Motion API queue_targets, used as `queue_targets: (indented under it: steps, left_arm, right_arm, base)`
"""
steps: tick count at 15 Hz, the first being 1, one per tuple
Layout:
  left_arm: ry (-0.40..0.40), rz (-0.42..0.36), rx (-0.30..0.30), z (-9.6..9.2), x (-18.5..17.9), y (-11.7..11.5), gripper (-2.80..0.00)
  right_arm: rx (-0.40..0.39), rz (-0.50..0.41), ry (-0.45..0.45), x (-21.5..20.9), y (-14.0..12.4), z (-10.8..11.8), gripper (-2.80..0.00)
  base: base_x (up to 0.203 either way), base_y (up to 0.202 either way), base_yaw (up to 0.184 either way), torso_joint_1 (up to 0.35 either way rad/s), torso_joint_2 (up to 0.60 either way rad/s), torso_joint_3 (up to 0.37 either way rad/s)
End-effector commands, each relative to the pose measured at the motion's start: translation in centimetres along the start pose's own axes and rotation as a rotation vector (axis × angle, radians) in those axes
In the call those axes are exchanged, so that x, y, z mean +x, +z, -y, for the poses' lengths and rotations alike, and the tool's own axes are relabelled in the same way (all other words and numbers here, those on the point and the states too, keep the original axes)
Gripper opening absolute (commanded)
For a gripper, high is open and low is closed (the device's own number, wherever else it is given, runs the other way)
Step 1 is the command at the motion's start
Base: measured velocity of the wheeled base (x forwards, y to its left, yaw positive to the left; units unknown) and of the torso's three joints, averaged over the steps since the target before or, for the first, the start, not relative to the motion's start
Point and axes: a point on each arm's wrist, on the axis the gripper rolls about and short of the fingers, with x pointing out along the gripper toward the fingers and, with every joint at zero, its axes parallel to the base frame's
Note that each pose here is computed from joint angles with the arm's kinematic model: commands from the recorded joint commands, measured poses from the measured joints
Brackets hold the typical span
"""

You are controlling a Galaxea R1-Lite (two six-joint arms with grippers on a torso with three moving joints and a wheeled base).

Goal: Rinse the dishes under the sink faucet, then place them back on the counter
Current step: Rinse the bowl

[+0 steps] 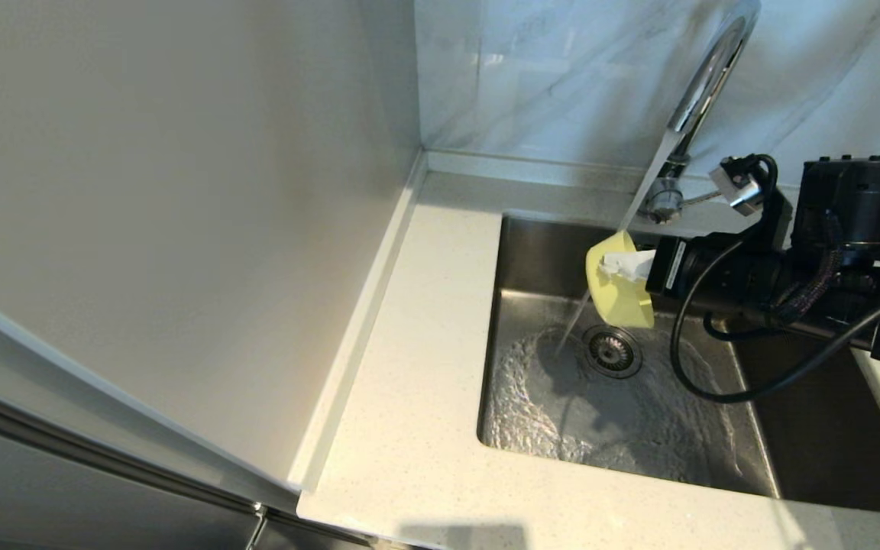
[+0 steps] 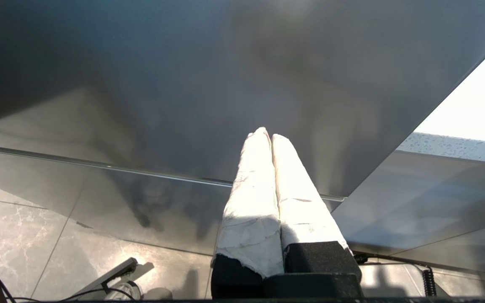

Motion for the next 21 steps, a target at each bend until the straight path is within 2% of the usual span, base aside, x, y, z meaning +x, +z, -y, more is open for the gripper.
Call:
queue_targets:
  steps: [1,3,4,5,7,9,17,21]
  left_arm:
    - [0.000,0.000,0.000,0.0,0.0,0.0,-2.80]
    - [0.000,0.000,0.000,0.0,0.0,0.0,-2.80]
    - [0.000,0.000,0.000,0.0,0.0,0.0,-2.80]
    - [0.000,0.000,0.000,0.0,0.0,0.0,-2.80]
    - [0.000,0.000,0.000,0.0,0.0,0.0,-2.80]
    - [0.000,0.000,0.000,0.0,0.0,0.0,-2.80]
    - [0.000,0.000,0.000,0.0,0.0,0.0,-2.80]
    - [0.000,0.000,0.000,0.0,0.0,0.0,-2.80]
  right_arm:
    - [-0.121,-0.037,-0.002,0.5,-0.6,0.3,-2.80]
    - [-0.280,-0.076,-0.007,1.4,-1.3,0.8,-2.80]
    - [-0.330,-0.075,-0.005,1.5,-1.3,0.8,-2.80]
    - [-0.343,-0.064,0.000,1.6,-0.9,0.6,-2.80]
    - [-0.350,-0.049,-0.009,2.1,-0.6,0.3,-2.80]
    - [-0.352,-0.033,-0.056,2.8,-0.4,0.2,-2.80]
    - [-0.347,-0.027,-0.094,2.6,-0.4,0.3,-2.80]
    - [-0.239,-0.052,-0.051,-2.1,-1.8,0.0,-2.80]
  base:
    - [0.000,0.000,0.000,0.000,0.00,0.000]
    - [0.000,0.000,0.000,0.000,0.00,0.000]
    - [0.000,0.000,0.000,0.000,0.00,0.000]
    - [0.000,0.000,0.000,0.000,0.00,0.000]
    - [0.000,0.000,0.000,0.000,0.00,0.000]
    - [0.000,0.000,0.000,0.000,0.00,0.000]
    - [0.000,0.000,0.000,0.000,0.00,0.000]
    - [0.000,0.000,0.000,0.000,0.00,0.000]
